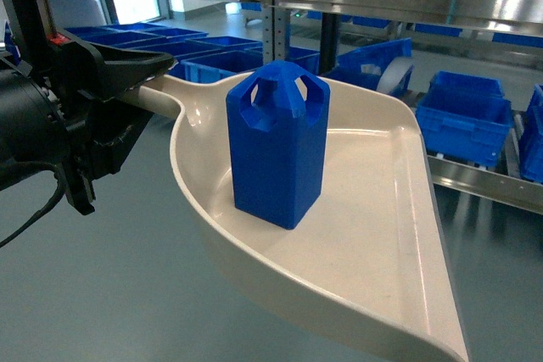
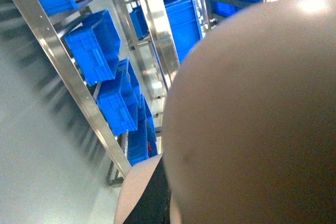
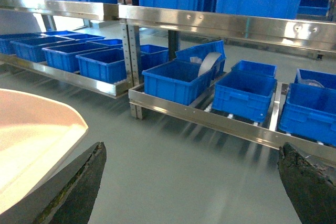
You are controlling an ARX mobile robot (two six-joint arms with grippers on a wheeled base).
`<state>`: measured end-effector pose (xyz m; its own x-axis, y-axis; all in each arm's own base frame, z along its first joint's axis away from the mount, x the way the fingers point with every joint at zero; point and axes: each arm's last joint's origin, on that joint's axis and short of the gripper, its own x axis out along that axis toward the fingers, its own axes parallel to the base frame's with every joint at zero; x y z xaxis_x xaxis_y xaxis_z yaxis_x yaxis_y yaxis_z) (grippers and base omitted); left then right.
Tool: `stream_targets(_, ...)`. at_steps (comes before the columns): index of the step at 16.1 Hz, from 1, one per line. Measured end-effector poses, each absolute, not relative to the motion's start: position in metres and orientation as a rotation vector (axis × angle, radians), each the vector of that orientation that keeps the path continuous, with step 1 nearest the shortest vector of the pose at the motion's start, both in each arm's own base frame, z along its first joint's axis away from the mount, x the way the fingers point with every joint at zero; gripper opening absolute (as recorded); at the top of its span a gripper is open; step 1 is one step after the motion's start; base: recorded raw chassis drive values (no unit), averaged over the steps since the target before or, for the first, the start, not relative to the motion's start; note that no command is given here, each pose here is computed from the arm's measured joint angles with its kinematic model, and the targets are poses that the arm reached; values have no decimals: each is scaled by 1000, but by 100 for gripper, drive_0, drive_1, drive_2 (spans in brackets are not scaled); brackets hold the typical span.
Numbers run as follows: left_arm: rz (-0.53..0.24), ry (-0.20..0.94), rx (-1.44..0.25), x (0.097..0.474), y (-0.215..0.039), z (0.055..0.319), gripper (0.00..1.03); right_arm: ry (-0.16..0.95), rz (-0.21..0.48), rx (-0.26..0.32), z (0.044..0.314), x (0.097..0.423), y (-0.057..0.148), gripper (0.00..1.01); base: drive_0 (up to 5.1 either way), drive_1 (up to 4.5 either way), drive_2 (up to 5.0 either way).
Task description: Place part in tray to right shelf
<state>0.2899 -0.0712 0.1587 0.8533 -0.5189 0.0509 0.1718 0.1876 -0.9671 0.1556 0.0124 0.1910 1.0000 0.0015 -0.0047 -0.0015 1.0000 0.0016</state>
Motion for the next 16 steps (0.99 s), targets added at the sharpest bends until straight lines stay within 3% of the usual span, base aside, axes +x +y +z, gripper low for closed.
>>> stream_targets(16,-497,317,-1297,290,-71,159,16,5,1,2,191,156,12,98,-162,-162,-162)
